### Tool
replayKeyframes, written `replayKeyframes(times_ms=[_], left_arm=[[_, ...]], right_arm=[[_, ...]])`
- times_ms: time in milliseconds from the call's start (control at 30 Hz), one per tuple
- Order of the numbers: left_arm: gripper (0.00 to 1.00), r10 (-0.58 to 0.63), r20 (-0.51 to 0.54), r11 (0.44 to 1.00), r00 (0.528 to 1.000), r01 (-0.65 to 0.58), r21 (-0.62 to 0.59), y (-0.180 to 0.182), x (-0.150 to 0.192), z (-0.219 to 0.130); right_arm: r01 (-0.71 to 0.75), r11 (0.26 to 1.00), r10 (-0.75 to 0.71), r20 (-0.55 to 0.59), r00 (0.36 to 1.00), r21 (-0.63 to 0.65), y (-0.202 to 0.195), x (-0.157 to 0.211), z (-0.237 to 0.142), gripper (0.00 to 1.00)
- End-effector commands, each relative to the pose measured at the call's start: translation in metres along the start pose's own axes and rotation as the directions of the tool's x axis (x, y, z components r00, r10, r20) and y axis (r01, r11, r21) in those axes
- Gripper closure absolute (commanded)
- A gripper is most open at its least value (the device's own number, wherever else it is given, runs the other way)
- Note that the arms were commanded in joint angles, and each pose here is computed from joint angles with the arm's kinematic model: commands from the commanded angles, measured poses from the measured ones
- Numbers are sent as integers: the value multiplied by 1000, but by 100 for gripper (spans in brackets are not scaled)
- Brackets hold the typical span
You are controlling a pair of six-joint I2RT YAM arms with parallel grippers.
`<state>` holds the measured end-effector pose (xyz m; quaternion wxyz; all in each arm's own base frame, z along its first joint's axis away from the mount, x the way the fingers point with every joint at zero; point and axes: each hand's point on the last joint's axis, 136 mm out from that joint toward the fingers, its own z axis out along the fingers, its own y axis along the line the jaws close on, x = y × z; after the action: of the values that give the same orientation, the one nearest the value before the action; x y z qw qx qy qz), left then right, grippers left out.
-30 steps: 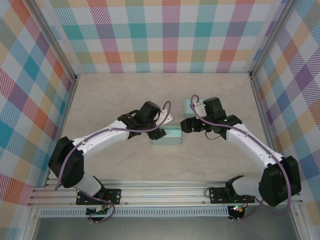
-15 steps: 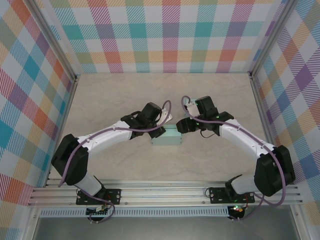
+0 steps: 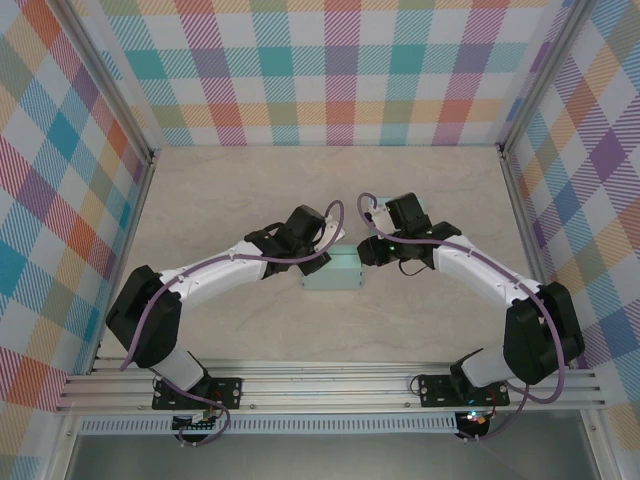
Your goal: Fold the paper box
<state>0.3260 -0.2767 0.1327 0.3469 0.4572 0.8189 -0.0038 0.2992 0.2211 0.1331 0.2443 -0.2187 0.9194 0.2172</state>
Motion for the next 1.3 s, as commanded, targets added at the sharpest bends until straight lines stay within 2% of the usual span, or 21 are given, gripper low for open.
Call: replayKeyframes(times_ms=[0, 67, 200, 333, 500, 533, 600, 700, 933, 1100, 1267], left_arm=[[53, -5, -52, 1000, 999, 4, -28, -4, 14, 7], [59, -27, -47, 998, 999, 24, -54, -2, 11, 5], [68, -65, -36, 993, 997, 61, -103, -2, 9, 2], [69, -72, -30, 988, 997, 67, -139, -6, 7, 1], [69, -61, -20, 990, 998, 58, -132, -17, 3, 2], [69, -57, -20, 990, 998, 54, -133, -17, 2, 2], [69, -46, -31, 988, 998, 41, -146, -17, 5, 4], [69, -30, -37, 989, 999, 24, -148, -17, 6, 5], [68, 2, -57, 989, 998, -11, -145, -18, 9, 10], [68, 12, -73, 988, 997, -24, -152, -19, 11, 16], [68, 38, -101, 982, 994, -56, -179, -19, 15, 21]], right_arm=[[-4, 1000, 4, 15, 1000, 17, 6, -11, -6, 75], [-21, 999, 20, 14, 1000, 30, 7, -10, -7, 79], [-50, 998, 49, 9, 999, 46, 13, -11, -9, 80], [-69, 996, 69, 9, 998, 57, 19, -11, -7, 80], [-86, 986, 85, 12, 996, 141, 14, -9, 1, 83], [-86, 983, 86, 12, 996, 159, 11, -9, 2, 83], [-86, 973, 85, 17, 996, 212, 3, -9, 3, 73], [-70, 964, 67, 22, 998, 257, -6, -9, 4, 73], [-29, 966, 13, 66, 998, 256, -5, -20, 4, 84], [-31, 979, 16, 78, 997, 202, 10, -31, -9, 100], [-55, 983, 45, 60, 997, 176, 18, -36, -16, 100]])
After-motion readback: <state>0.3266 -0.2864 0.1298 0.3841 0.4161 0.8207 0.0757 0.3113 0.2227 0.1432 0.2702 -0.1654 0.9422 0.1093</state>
